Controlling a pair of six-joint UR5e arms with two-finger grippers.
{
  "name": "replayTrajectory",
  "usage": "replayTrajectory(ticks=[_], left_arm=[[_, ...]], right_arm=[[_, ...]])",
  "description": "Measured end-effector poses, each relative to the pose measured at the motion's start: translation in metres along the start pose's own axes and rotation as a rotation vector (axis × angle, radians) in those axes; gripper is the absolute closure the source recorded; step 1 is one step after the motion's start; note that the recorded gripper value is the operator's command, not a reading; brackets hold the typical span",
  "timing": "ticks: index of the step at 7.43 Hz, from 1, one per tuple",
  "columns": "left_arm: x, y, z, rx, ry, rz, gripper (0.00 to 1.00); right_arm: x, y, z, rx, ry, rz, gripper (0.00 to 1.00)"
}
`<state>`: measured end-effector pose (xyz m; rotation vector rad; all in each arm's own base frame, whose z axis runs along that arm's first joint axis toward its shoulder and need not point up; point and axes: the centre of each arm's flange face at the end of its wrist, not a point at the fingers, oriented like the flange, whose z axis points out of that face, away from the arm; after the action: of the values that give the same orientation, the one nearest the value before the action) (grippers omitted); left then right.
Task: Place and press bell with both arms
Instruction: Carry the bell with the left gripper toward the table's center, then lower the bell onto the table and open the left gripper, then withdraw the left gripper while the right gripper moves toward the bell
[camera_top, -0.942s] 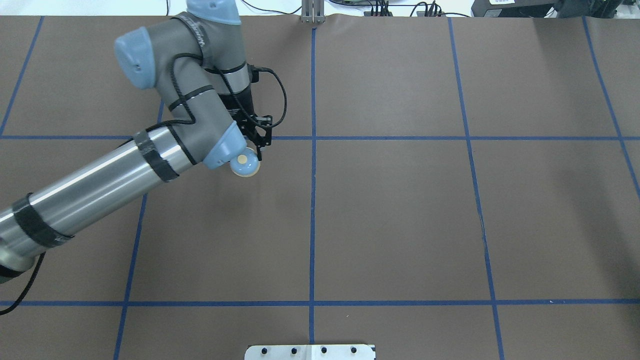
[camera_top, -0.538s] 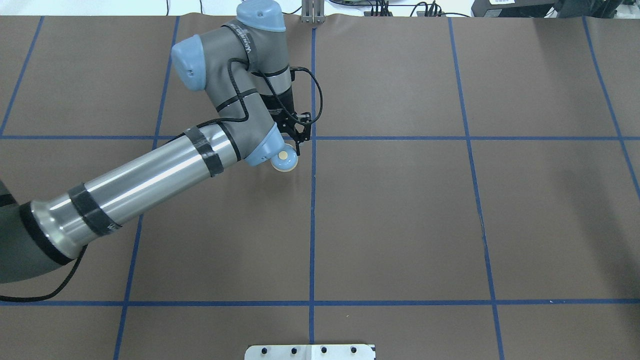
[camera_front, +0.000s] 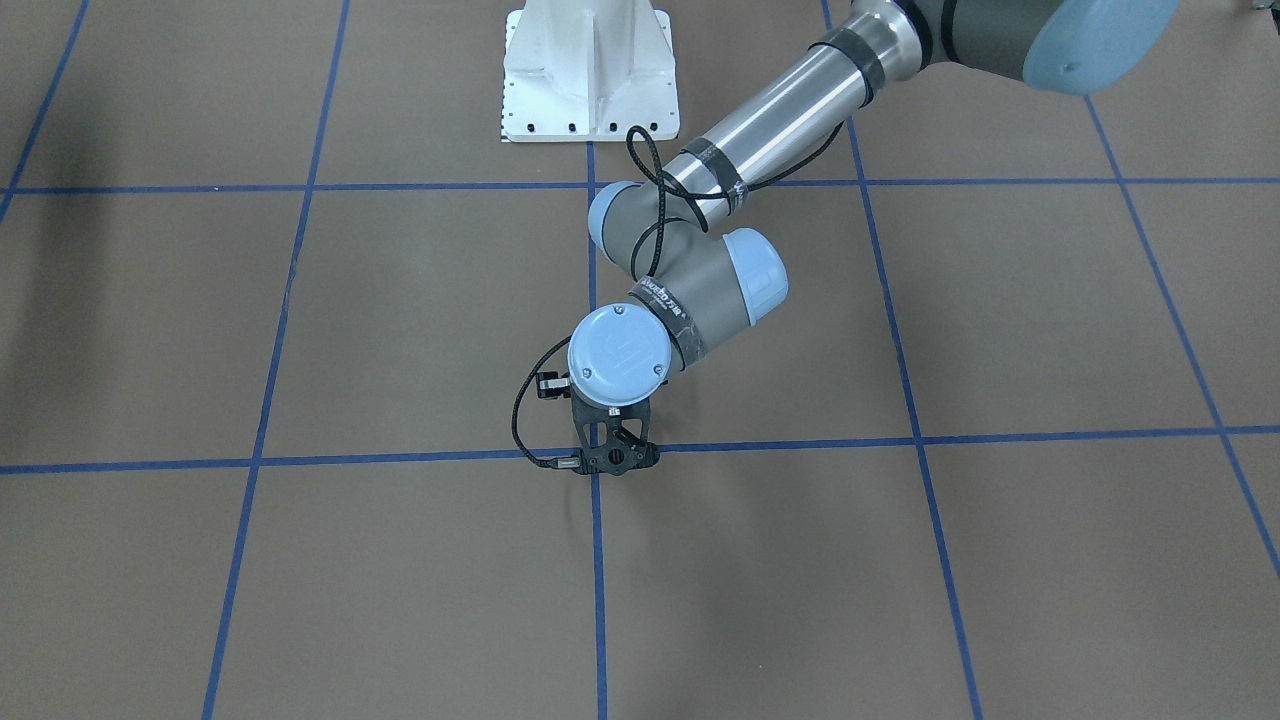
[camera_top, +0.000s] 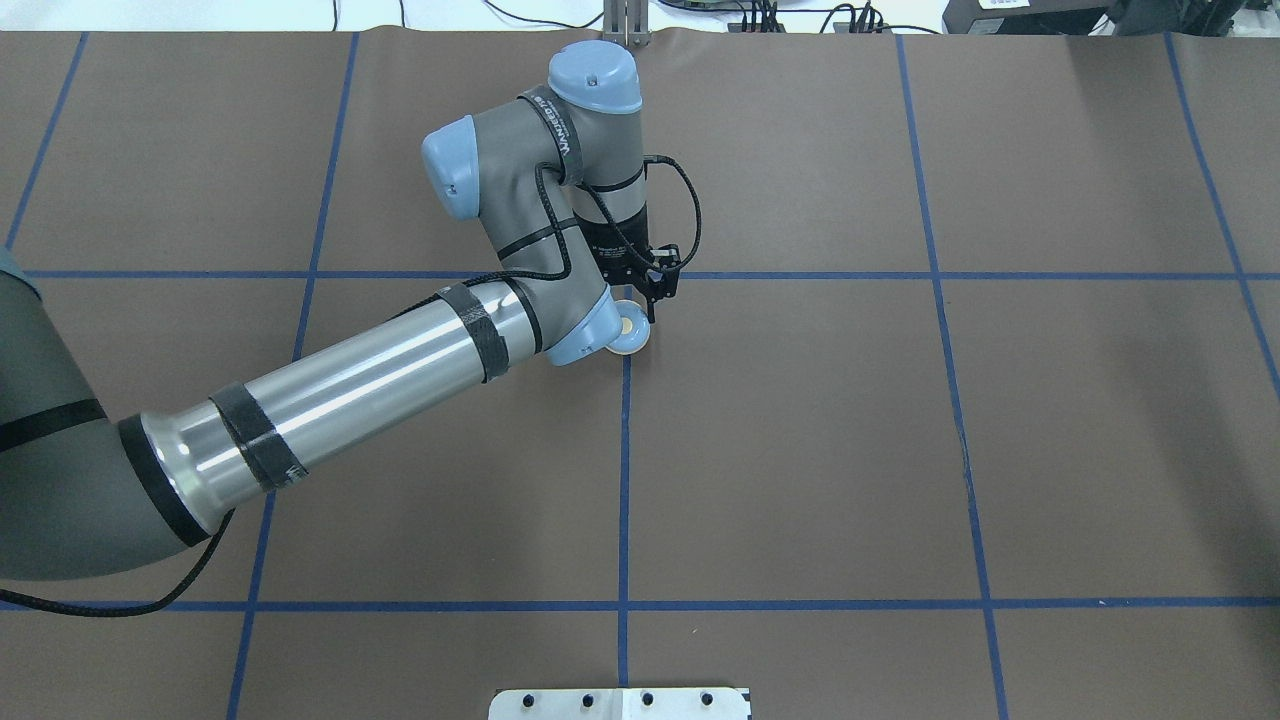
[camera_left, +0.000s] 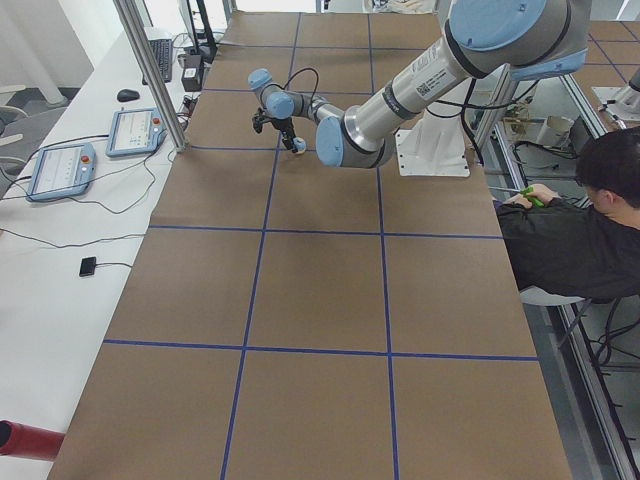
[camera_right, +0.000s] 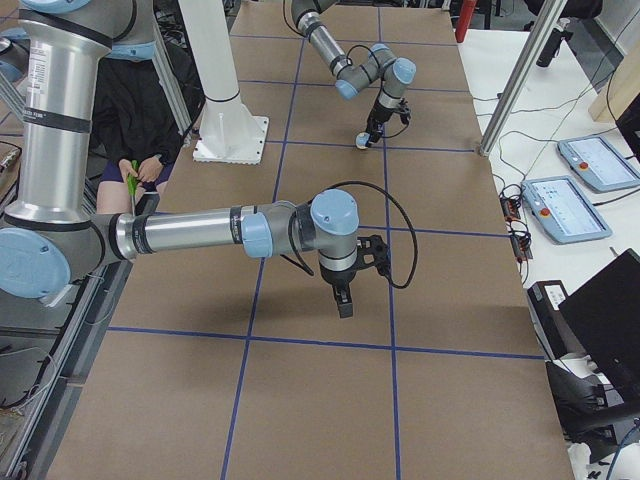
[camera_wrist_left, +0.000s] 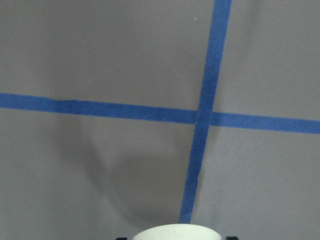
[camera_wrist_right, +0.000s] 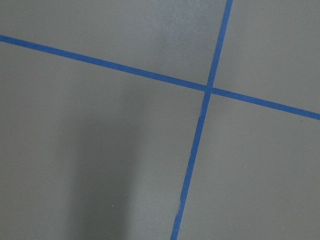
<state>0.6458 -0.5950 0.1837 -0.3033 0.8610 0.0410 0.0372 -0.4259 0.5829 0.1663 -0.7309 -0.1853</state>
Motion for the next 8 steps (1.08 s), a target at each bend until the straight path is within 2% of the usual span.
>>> replayTrajectory(ticks=[3,5,6,8], left_arm=[[0.005,0.003,-0.006,0.018,0.014,0.015,0.0],[0.005,0.003,-0.042,0.053,0.038,0.021,0.0],[-0.005,0.0,-0.071,0.072,0.032,0.013,0.0],[-0.051,-0.003,-0.132,0.108,0.0,0.06,0.0]], right_arm=[[-0.003,-0.004,-0.003,0.009,-0.01,-0.007,0.0],[-0.017,-0.015,-0.014,0.04,-0.053,-0.032,0.0],[-0.029,-0.032,-0.025,0.067,-0.064,-0.062,0.0],[-0.071,-0.097,-0.035,0.095,-0.081,-0.115,0.0]])
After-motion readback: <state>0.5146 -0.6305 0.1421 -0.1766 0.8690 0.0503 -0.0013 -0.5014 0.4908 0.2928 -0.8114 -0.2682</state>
